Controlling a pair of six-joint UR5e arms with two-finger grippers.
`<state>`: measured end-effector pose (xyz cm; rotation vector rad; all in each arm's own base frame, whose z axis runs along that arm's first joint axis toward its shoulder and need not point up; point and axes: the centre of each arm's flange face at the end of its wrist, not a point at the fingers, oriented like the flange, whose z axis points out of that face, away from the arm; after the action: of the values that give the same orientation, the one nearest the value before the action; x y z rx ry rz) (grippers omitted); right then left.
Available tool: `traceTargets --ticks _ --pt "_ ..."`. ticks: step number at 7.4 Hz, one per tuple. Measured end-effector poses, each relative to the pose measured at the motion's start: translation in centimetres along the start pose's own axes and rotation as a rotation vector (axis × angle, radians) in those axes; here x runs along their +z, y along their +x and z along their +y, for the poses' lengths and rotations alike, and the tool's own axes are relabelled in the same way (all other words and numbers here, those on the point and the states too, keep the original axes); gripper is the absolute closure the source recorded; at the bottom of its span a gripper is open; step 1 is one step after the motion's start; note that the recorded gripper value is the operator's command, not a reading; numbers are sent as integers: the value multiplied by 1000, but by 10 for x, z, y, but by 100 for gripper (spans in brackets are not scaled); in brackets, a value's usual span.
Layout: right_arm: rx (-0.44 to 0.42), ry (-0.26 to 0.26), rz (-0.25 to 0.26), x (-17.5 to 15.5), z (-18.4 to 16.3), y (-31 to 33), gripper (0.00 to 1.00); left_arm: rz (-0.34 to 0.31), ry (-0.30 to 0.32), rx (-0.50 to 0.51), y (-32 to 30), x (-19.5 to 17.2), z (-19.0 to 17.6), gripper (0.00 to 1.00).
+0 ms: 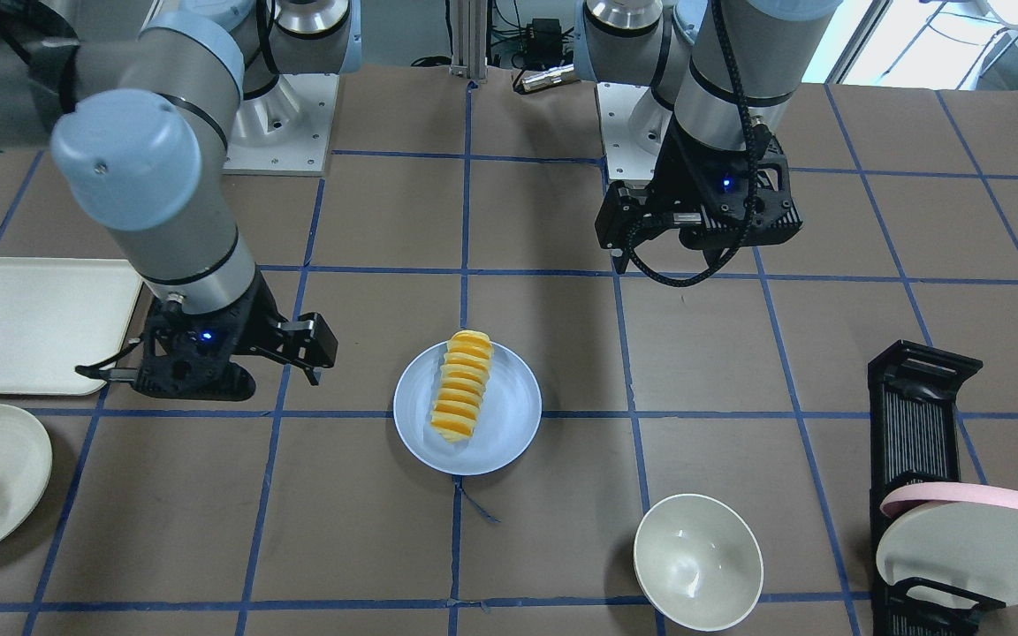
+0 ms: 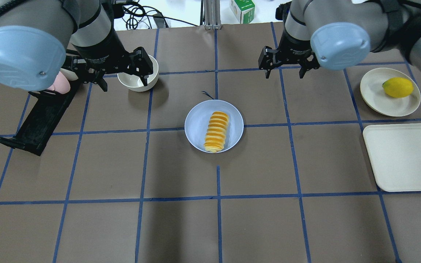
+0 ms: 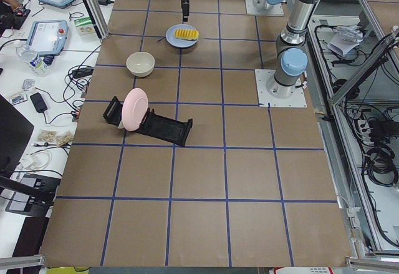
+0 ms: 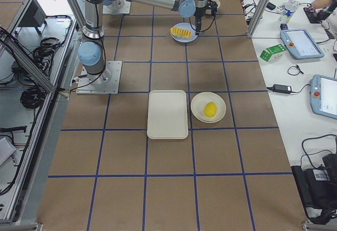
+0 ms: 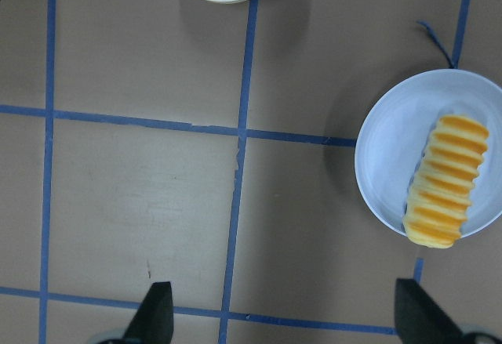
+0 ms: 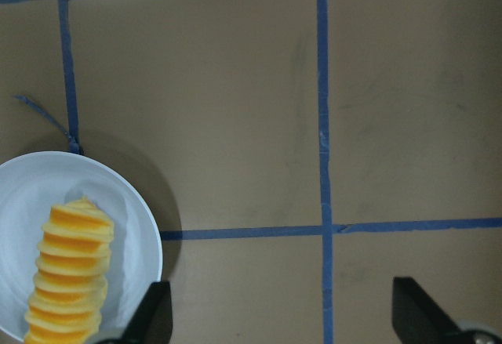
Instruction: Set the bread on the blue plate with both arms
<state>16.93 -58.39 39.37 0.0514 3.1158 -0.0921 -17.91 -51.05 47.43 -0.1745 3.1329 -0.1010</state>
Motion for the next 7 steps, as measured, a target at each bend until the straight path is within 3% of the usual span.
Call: traceTargets --ticks 2,5,7 --pt "-4 14 0 -44 26 9 0 10 17 6 3 -6 0 0" --pt "2 -12 11 -47 38 13 0 11 22 8 4 -8 0 0" --pt "12 -4 15 -66 34 23 0 11 24 7 4 -9 0 0"
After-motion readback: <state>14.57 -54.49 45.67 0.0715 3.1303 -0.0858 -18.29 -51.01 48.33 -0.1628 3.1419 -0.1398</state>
